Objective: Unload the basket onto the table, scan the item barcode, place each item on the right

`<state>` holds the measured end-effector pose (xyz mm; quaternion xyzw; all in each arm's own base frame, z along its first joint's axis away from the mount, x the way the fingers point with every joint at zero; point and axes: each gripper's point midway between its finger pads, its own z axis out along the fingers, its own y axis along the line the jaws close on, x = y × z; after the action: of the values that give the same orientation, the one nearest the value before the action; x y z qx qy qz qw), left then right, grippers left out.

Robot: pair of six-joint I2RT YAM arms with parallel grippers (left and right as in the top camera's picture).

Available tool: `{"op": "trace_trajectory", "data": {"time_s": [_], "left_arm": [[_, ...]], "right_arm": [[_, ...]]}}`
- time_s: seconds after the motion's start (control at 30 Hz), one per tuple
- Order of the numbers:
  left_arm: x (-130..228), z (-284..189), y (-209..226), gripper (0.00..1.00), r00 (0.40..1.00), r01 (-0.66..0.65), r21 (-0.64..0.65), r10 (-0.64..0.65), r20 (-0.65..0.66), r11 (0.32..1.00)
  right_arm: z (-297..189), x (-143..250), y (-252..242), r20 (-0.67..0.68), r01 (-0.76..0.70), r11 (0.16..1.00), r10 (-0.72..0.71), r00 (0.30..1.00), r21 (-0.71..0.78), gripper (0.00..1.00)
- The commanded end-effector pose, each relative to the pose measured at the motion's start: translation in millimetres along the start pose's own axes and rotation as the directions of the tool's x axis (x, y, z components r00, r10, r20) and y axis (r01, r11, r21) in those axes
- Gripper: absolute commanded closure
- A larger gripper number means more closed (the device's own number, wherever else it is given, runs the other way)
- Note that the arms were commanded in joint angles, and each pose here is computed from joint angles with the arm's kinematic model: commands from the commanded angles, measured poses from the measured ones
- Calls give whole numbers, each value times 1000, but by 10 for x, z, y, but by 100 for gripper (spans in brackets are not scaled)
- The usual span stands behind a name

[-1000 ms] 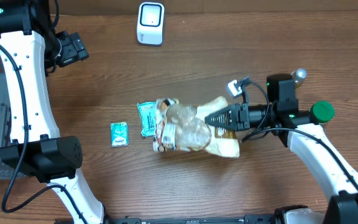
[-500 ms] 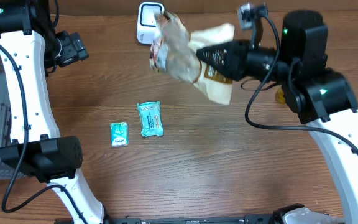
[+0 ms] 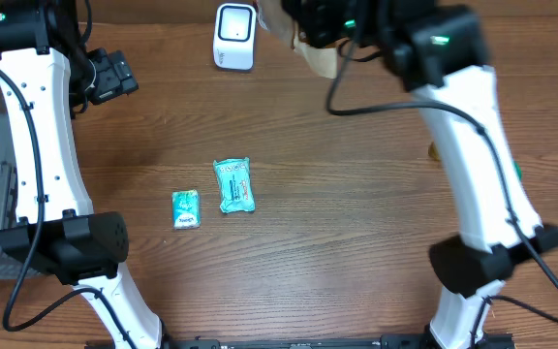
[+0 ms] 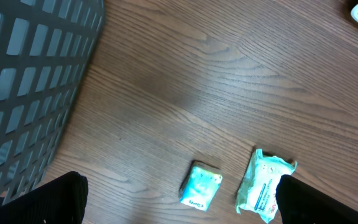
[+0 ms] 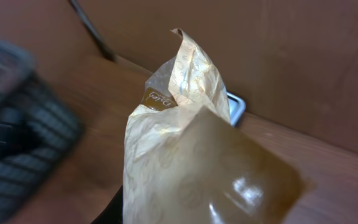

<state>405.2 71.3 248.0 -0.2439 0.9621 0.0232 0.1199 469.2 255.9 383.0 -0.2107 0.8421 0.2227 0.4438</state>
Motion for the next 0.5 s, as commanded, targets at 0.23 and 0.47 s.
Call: {"op": "trace_trajectory", "data": {"time_s": [0.23, 0.47], "left_arm": [[26, -83, -5, 0, 1000, -7, 14, 7, 12, 1000], [26, -83, -5, 0, 1000, -7, 14, 7, 12, 1000]], "right_arm": [[1000, 263, -182, -90, 438, 888, -429, 899, 138, 83], [1503, 421, -280, -91, 523, 842, -516, 852, 132, 83]]}}
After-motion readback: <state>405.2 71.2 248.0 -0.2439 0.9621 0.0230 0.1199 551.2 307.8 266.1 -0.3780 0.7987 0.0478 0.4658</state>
